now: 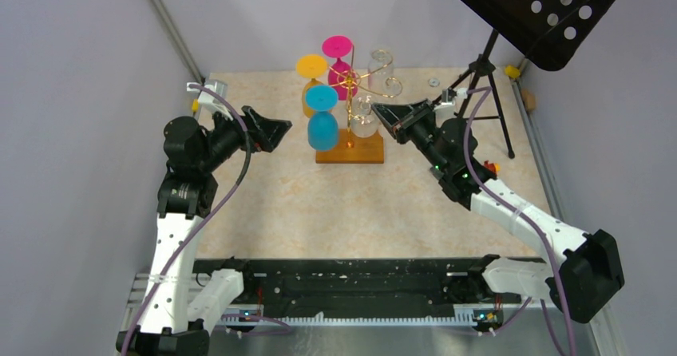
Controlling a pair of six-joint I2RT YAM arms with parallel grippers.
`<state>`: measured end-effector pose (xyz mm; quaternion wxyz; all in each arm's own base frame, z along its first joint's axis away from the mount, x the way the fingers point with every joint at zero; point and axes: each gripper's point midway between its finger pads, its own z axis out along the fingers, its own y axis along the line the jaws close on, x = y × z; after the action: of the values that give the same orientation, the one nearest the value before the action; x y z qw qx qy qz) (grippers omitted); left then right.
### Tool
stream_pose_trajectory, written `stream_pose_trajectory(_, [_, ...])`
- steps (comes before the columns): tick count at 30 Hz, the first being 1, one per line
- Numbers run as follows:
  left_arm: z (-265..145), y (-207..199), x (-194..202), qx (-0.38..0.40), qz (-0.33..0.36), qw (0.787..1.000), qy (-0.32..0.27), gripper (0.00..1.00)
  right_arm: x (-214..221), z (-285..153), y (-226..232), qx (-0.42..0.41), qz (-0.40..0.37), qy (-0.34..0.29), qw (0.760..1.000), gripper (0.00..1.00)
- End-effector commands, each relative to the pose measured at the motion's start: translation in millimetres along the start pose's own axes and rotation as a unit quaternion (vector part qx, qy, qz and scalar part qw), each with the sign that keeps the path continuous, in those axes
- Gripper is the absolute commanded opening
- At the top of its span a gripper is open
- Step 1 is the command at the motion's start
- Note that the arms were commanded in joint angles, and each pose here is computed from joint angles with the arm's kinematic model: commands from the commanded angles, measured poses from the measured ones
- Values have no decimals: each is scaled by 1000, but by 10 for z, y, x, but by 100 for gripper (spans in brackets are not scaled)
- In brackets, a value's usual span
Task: Take the wine glass off the wine glass rack
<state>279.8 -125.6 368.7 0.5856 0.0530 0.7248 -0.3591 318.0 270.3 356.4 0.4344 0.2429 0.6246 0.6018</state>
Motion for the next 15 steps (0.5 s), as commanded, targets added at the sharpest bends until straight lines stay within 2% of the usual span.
stream_pose_trajectory(1, [6,18,-18,-4,9,1000,-5,98,-69,-24,294,-23,-4,-12,1000,0])
stream_pose_trajectory(15, [11,53,-13,-13,5,1000,-5,98,-21,-130,589,-59,-35,17,998,0])
